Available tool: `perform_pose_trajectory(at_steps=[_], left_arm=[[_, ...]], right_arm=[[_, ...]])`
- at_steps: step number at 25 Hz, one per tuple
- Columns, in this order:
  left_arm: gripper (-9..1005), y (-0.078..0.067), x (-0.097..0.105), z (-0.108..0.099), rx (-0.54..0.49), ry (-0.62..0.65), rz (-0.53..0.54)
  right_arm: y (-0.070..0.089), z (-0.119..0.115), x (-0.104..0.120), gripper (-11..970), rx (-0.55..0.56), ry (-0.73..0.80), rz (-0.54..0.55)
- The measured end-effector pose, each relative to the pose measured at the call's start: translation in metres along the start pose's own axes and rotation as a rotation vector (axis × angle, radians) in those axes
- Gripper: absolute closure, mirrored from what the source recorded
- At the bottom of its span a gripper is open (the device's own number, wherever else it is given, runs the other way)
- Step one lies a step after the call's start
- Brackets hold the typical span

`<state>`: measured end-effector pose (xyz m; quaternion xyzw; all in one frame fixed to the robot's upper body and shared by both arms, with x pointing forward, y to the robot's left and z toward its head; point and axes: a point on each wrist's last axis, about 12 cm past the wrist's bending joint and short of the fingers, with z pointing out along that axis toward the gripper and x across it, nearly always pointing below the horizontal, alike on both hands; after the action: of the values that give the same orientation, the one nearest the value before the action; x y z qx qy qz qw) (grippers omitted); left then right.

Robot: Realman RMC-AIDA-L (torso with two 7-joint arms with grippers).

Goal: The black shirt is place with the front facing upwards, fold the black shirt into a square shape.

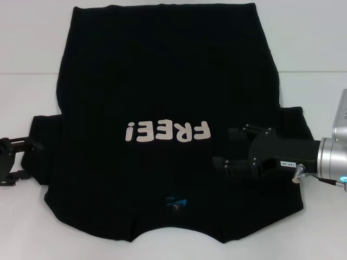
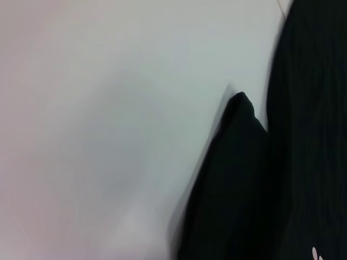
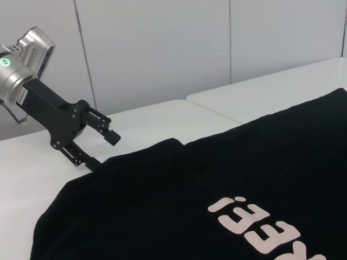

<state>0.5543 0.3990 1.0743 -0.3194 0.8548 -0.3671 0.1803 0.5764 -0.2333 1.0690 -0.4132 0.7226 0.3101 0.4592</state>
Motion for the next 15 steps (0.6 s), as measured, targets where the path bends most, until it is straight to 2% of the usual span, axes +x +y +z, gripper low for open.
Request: perform_pose_trajectory(at_steps=[7,15], left_arm=[[172,-0.004,0.000,0.004,0.009,0.000,0.008],[171,-0.016,-0.002,0.011,0.018,-0.002,0.047]], right_arm=[[0.000,0.000,0.000,19,0.000,0.000,0.000],[0.000,0.000,0.000,19,0.000,-0.001,0.001]])
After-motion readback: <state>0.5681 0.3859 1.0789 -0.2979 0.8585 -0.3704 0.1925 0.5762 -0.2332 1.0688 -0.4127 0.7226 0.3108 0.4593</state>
